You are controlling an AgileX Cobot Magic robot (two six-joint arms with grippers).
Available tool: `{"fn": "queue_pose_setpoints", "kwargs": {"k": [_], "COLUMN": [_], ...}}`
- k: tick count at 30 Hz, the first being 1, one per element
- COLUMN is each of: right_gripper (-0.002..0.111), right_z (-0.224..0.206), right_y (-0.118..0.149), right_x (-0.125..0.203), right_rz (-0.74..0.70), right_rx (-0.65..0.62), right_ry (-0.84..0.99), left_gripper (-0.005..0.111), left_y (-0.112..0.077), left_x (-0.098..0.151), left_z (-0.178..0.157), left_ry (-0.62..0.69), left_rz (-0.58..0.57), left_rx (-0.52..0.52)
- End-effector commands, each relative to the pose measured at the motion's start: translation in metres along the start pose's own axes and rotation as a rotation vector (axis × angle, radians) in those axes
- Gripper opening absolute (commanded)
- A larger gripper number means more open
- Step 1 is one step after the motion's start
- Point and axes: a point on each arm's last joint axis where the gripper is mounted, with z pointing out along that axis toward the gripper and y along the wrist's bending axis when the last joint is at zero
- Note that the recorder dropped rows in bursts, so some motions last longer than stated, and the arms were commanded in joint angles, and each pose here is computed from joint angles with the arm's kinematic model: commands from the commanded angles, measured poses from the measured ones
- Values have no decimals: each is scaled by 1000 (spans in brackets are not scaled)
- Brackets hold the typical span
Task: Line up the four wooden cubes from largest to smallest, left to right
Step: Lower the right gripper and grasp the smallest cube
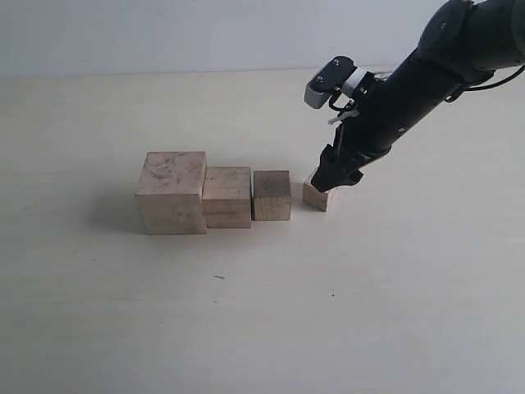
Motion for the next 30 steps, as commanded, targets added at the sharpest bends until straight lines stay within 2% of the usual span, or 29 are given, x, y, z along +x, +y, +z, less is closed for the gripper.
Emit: {"fn": "queue_pose_setpoints", "kwargs": {"k": [1,19,22,30], "right_gripper": [72,72,64,29], "right_z": [0,22,22,21], "right_y": [0,2,2,4], "right_x": [0,4,5,9], "right_rz": [-22,38,33,-8], "right_rx": [15,-38,-39,-57], "right_ry": [1,13,18,63], "left_gripper": [0,0,0,0], "left_y": [0,0,0,0], "left_x": [-1,-1,-1,-1], "left_z": [0,0,0,0], "left_ry": [-16,-16,-16,-16], "left_rz": [-2,-2,-2,-2], "left_rx": [3,3,3,3]}}
